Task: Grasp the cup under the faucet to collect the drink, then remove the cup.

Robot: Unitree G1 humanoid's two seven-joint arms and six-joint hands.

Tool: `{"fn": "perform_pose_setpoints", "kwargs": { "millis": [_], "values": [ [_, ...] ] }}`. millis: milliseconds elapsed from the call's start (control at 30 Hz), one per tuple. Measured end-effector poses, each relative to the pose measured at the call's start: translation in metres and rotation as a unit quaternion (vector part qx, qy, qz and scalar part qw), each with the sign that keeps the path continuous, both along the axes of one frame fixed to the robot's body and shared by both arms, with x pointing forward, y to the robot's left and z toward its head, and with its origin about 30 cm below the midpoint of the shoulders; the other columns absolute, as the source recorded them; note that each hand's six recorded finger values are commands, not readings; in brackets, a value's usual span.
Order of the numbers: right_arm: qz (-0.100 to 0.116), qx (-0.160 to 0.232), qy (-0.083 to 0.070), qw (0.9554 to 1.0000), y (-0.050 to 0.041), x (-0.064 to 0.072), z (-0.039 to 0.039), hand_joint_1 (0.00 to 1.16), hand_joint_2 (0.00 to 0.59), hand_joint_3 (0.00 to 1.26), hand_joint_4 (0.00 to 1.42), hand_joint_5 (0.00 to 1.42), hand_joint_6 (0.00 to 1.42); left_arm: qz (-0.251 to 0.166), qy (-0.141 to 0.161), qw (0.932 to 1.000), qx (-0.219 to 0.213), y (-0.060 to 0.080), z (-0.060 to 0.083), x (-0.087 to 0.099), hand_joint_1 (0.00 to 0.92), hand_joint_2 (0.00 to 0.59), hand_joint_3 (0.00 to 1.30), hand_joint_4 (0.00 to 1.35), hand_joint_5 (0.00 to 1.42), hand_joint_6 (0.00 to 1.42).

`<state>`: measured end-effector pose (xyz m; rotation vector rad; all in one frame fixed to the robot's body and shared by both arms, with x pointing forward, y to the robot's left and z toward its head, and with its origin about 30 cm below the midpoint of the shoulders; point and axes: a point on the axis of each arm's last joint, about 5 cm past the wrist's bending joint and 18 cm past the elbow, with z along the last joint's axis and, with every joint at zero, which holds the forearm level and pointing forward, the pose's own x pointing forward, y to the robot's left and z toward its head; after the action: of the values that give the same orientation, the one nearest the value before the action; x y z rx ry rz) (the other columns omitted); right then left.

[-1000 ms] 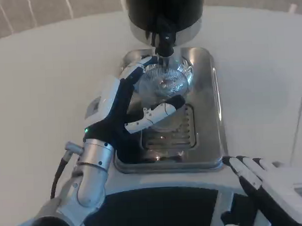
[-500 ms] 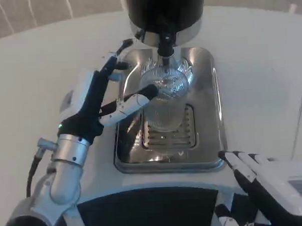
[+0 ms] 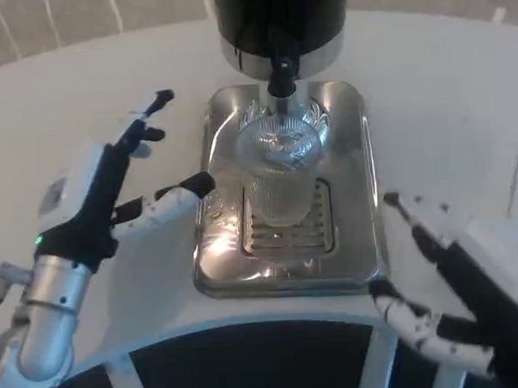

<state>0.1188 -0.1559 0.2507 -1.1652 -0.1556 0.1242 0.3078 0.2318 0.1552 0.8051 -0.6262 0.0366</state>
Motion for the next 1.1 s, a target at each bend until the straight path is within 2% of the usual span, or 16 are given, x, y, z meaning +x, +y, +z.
{"fn": "perform_pose_setpoints", "kwargs": {
  "millis": [100, 167, 267, 400, 467, 600, 633, 867, 1100],
  "values": [
    [0.004, 0.026, -0.035, 0.9991, -0.0005, 0.003, 0.0054, 0.24, 0.496, 0.0, 0.0, 0.0, 0.0, 0.011, 0.004, 0.9999, 0.011, 0.011, -0.004, -0.008, 0.136, 0.052, 0.19, 0.18, 0.32, 0.4],
    [0.01, 0.039, -0.047, 0.9981, -0.0004, 0.004, 0.007, 0.21, 0.502, 0.0, 0.0, 0.0, 0.0, 0.012, 0.006, 0.9998, 0.016, 0.014, -0.007, -0.011, 0.137, 0.053, 0.19, 0.18, 0.32, 0.4],
    [0.014, 0.059, -0.055, 0.9967, -0.0008, 0.006, 0.009, 0.2, 0.507, 0.0, 0.0, 0.0, 0.0, 0.01, 0.008, 0.9993, 0.034, 0.02, -0.011, -0.019, 0.159, 0.071, 0.19, 0.19, 0.3, 0.37],
    [0.011, 0.108, -0.049, 0.9929, -0.0037, 0.009, 0.0106, 0.19, 0.543, 0.0, 0.0, 0.0, 0.0, 0.001, 0.009, 0.9969, 0.078, 0.026, -0.018, -0.031, 0.166, 0.079, 0.15, 0.13, 0.24, 0.33],
    [0.016, 0.156, -0.047, 0.9865, -0.0061, 0.015, 0.0121, 0.19, 0.545, 0.0, 0.0, 0.0, 0.0, -0.006, 0.004, 0.9943, 0.106, 0.029, -0.018, -0.038, 0.166, 0.081, 0.13, 0.1, 0.21, 0.3],
    [0.028, 0.208, -0.06, 0.9759, -0.0062, 0.026, 0.0156, 0.19, 0.564, 0.0, 0.0, 0.0, 0.0, -0.013, -0.001, 0.9911, 0.132, 0.03, -0.017, -0.044, 0.164, 0.079, 0.11, 0.07, 0.18, 0.28],
    [0.034, 0.225, -0.062, 0.9719, -0.0056, 0.03, 0.0164, 0.19, 0.579, 0.0, 0.0, 0.0, 0.0, -0.015, 0.0, 0.9906, 0.136, 0.029, -0.017, -0.046, 0.163, 0.078, 0.11, 0.06, 0.18, 0.28],
    [0.069, 0.283, -0.067, 0.9543, 0.0019, 0.048, 0.02, 0.2, 0.586, 0.0, 0.0, 0.0, 0.0, -0.027, 0.021, 0.986, 0.163, 0.03, -0.019, -0.056, 0.162, 0.079, 0.1, 0.05, 0.15, 0.26],
    [0.101, 0.299, -0.054, 0.9472, 0.009, 0.062, 0.0235, 0.2, 0.586, 0.0, 0.0, 0.0, 0.0, -0.028, 0.036, 0.9841, 0.172, 0.03, -0.02, -0.062, 0.155, 0.081, 0.1, 0.04, 0.15, 0.25]
  ]
}}
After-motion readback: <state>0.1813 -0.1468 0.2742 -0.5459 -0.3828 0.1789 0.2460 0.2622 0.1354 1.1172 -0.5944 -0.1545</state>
